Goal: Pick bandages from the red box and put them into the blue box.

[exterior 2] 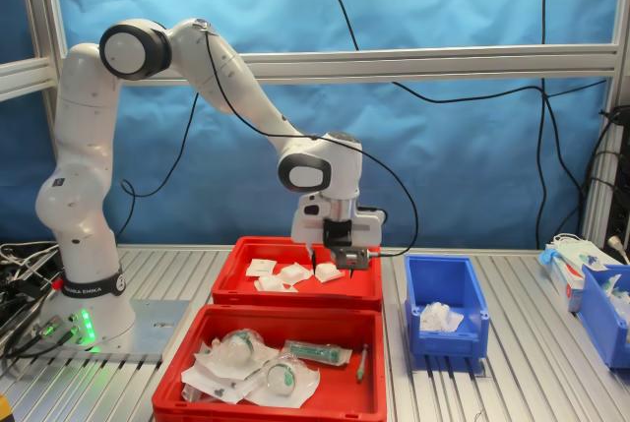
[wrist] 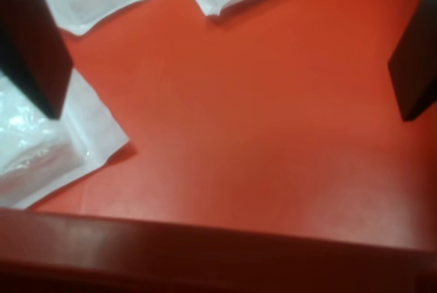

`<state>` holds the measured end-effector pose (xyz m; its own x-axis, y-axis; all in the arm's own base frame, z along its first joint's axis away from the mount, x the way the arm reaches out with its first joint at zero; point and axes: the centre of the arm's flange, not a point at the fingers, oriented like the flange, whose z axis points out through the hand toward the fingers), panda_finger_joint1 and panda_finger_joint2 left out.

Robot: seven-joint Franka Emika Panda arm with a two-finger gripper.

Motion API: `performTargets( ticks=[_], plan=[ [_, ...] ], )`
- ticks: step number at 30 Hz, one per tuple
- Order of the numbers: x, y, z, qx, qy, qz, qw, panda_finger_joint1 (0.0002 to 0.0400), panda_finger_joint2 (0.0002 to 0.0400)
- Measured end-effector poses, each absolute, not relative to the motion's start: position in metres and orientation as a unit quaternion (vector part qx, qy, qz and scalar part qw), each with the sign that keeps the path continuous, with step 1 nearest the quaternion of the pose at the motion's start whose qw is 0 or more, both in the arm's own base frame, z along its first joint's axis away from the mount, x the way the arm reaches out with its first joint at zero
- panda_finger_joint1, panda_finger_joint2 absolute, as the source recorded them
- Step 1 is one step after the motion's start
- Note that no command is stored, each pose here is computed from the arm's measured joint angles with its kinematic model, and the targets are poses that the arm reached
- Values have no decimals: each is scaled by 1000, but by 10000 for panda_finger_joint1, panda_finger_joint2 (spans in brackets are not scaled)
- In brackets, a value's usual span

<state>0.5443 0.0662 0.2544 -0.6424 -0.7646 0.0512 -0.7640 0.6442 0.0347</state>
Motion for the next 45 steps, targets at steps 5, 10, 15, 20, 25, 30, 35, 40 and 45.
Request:
performTargets(
  ticks=[5,10,15,20,25,30,35,40,45],
  plan=[
    [539,61,248,420,-907,-3,31,400,400],
    [532,60,240,420,-907,-2,32,400,400],
    [524,62,231,423,-906,0,29,400,400],
    [516,66,223,428,-903,1,28,400,400],
    [509,70,218,432,-901,0,30,400,400],
    [504,74,213,436,-899,0,33,400,400],
    [502,78,212,440,-897,0,34,400,400],
    [498,82,209,444,-895,-1,37,400,400],
    [489,83,204,447,-894,-3,44,400,400]
  ],
)
